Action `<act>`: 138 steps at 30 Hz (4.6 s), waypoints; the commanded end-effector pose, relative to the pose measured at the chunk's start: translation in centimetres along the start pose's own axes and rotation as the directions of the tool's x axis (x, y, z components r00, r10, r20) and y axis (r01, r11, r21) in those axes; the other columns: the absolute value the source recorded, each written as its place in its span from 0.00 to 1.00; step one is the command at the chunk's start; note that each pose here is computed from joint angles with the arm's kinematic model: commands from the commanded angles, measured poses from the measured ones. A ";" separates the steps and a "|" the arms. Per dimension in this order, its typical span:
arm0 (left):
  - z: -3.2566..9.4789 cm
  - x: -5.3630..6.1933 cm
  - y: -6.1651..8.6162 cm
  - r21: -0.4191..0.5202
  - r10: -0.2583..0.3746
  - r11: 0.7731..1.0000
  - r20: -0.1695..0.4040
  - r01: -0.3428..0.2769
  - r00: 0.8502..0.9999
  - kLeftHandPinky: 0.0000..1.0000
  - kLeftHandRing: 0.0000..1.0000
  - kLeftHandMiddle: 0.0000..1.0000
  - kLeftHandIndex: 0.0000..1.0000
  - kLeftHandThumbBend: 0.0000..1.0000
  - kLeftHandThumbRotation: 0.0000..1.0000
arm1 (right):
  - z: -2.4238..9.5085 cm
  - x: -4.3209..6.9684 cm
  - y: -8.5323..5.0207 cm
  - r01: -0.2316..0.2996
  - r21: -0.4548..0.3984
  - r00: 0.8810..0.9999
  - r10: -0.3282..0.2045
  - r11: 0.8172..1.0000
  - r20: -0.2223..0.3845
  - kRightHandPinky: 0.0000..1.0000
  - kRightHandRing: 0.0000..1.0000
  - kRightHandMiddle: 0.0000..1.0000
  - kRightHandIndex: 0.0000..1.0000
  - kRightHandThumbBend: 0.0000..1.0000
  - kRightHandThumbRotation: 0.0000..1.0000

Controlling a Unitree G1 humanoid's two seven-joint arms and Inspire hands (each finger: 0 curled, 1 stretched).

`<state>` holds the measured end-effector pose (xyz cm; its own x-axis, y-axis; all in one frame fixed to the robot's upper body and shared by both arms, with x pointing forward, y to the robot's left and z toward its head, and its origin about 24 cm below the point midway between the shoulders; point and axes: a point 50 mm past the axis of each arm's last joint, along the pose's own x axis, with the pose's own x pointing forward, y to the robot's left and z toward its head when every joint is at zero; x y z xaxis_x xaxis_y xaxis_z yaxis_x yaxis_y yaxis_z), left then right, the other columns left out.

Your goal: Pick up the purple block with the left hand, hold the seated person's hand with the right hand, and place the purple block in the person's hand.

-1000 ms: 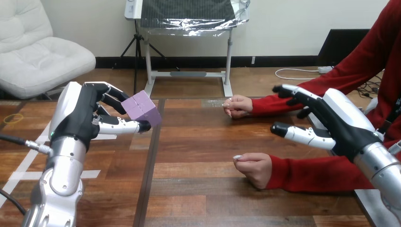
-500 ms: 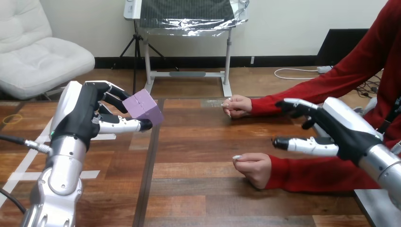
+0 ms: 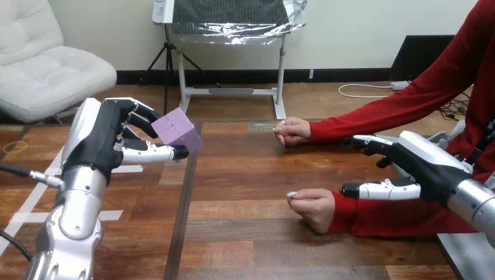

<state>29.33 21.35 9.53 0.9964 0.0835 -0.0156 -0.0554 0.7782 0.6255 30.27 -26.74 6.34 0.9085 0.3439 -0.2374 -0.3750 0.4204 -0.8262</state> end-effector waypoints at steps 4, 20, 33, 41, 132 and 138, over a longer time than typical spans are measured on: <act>2.1 0.2 1.0 -0.036 0.039 0.999 0.086 -0.036 0.996 0.20 0.28 0.36 0.44 0.69 0.00 | 1.2 0.9 -3.6 0.045 -0.040 0.998 -0.043 0.998 0.036 0.78 0.91 0.93 0.91 1.00 0.71; 2.1 0.2 1.0 -0.043 0.037 0.999 0.095 -0.033 0.995 0.20 0.28 0.36 0.43 0.68 0.00 | 0.8 1.2 -3.9 -0.009 -0.053 1.000 0.009 0.999 -0.004 0.81 0.93 0.94 0.90 1.00 0.57; 2.2 0.2 1.0 -0.038 0.035 0.999 0.085 -0.032 0.996 0.20 0.28 0.36 0.44 0.69 0.00 | 0.9 1.5 -3.6 -0.023 -0.068 1.000 0.022 0.997 -0.019 0.80 0.92 0.93 0.90 1.00 0.53; 2.2 0.2 1.0 -0.046 0.032 0.999 0.078 -0.028 0.996 0.20 0.28 0.36 0.44 0.69 0.00 | 1.0 1.9 -3.1 -0.043 -0.073 0.999 0.041 0.996 -0.030 0.81 0.92 0.94 0.90 1.00 0.52; 1.7 0.1 1.3 -0.057 0.027 0.998 0.083 -0.022 0.996 0.20 0.28 0.36 0.44 0.68 0.00 | 0.8 4.3 2.1 -0.089 -0.275 0.994 0.068 0.957 -0.085 0.59 0.63 0.63 0.60 0.88 0.16; 1.6 0.1 1.3 -0.061 0.027 0.998 0.080 -0.022 0.996 0.20 0.27 0.35 0.44 0.68 0.00 | 0.6 4.4 2.2 -0.080 -0.273 0.994 0.058 0.959 -0.088 0.50 0.56 0.57 0.56 0.87 0.19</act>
<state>29.01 21.76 9.30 0.9958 0.0820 -0.0407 -0.0427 0.8092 0.5860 31.77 -25.02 2.42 0.8832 0.2645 -0.3873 -0.4354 0.1556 -0.8867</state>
